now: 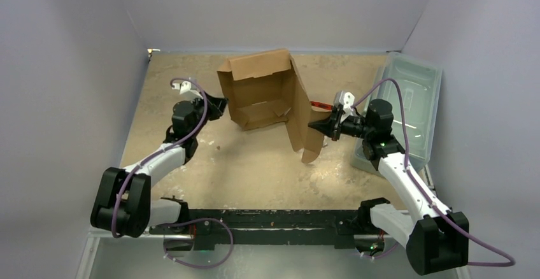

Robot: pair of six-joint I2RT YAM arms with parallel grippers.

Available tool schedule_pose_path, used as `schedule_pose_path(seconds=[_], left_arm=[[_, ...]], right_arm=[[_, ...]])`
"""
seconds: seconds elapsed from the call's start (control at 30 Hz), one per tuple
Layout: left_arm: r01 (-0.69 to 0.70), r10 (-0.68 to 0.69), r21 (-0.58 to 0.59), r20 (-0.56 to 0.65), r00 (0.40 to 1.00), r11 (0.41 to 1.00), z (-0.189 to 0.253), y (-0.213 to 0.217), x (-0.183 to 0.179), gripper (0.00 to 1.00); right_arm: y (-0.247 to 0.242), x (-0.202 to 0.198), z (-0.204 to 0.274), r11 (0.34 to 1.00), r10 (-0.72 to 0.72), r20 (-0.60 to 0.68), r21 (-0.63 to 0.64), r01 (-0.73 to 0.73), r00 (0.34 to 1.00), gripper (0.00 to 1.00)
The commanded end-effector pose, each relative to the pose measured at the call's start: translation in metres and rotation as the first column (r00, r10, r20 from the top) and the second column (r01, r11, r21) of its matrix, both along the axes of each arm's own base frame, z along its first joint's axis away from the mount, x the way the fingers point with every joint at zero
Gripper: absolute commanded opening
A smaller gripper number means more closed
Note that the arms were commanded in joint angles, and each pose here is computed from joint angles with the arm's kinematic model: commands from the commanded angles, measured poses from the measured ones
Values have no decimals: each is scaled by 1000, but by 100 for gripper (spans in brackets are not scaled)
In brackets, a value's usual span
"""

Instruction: Fold the paper box

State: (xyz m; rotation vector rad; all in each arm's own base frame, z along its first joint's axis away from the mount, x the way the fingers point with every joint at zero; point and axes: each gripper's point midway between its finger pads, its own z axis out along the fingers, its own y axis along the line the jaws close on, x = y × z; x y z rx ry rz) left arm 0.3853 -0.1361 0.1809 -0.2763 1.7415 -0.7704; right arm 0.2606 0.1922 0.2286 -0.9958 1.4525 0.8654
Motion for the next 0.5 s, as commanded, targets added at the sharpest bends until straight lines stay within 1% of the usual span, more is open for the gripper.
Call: schedule_pose_path(seconds=[0.0, 0.1, 0.2, 0.47], left_arm=[[-102, 103, -117, 3, 995, 988, 15, 12, -4, 0], [-142, 138, -115, -40, 990, 983, 11, 23, -4, 0], [-164, 155, -158, -66, 986, 974, 14, 33, -4, 0], [-135, 122, -282, -64, 990, 950, 37, 31, -7, 0]], right_arm=[[7, -6, 22, 997, 57, 38, 41, -59, 998, 0], [3, 1, 19, 1000, 22, 53, 1, -22, 998, 0], [0, 6, 16, 999, 1, 62, -32, 1, 998, 0], [-2, 11, 12, 999, -23, 48, -34, 24, 999, 0]])
